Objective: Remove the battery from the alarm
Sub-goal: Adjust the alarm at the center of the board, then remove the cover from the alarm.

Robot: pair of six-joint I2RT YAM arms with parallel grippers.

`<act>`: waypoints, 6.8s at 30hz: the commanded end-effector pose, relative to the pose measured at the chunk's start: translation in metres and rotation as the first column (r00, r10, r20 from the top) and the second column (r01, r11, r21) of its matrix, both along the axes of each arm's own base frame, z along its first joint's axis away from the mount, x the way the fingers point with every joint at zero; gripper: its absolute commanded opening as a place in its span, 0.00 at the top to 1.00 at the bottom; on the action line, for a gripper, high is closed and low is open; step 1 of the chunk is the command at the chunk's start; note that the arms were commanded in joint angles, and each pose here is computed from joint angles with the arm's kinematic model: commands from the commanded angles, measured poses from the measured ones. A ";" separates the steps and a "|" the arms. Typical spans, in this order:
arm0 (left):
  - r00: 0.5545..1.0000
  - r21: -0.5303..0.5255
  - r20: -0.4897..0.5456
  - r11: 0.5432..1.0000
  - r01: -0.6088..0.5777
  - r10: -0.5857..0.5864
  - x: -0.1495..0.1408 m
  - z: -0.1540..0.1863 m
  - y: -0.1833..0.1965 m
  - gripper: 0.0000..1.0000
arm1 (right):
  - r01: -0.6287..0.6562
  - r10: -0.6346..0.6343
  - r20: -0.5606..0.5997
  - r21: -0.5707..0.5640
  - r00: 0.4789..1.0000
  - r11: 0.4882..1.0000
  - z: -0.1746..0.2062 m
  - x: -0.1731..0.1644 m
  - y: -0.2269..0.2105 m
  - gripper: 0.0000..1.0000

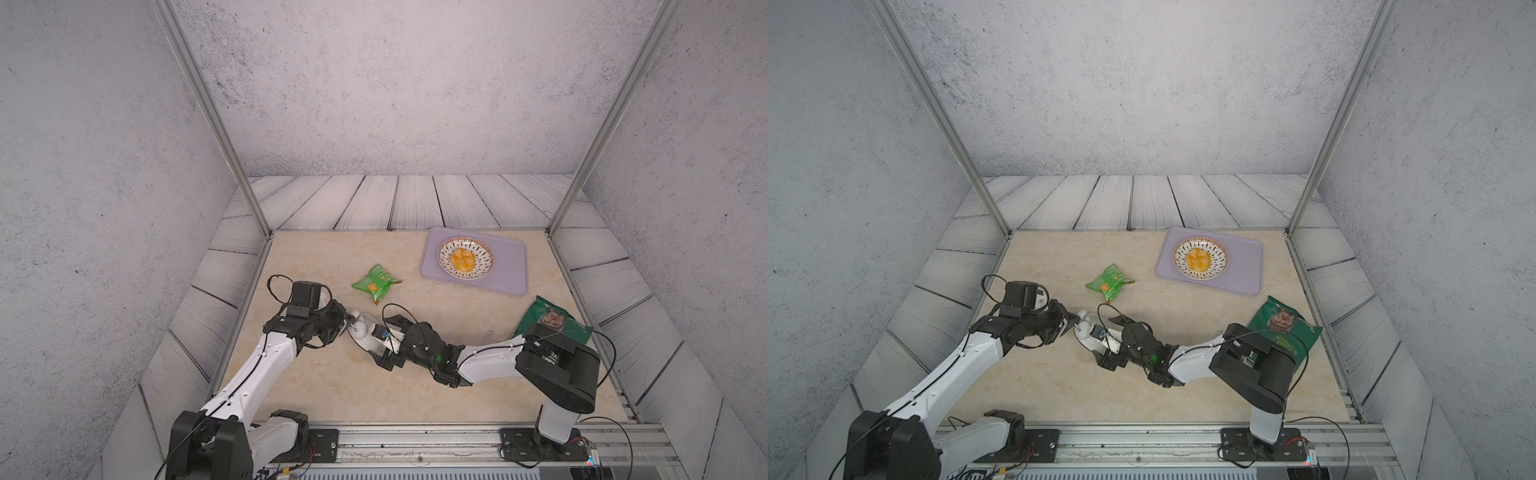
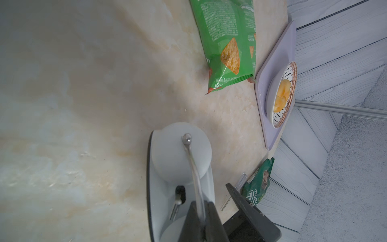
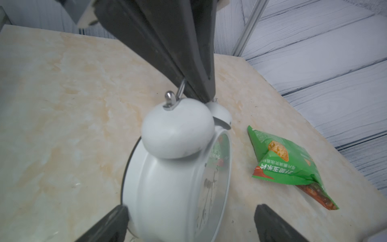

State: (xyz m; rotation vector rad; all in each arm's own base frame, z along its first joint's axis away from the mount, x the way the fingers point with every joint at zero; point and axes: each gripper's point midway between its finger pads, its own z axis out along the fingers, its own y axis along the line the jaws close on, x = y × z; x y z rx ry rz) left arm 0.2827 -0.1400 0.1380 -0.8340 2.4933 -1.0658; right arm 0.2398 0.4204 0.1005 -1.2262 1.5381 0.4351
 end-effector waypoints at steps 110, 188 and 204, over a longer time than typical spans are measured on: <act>0.702 0.168 -0.087 0.684 0.710 -0.707 0.002 -0.060 -0.115 0.42 | 0.417 -0.291 -0.956 -0.249 0.039 0.874 -0.019 0.092 -0.117 0.76; 0.759 0.082 -0.159 0.758 0.647 -0.631 0.003 -0.092 -0.110 0.47 | 0.321 -0.882 -0.390 -0.827 0.265 0.462 -0.102 0.010 -0.171 0.77; 0.746 0.107 -0.149 0.739 0.665 -0.650 0.000 -0.088 -0.114 0.43 | 0.390 -0.667 -0.718 -0.567 0.198 0.726 -0.070 0.024 -0.139 0.76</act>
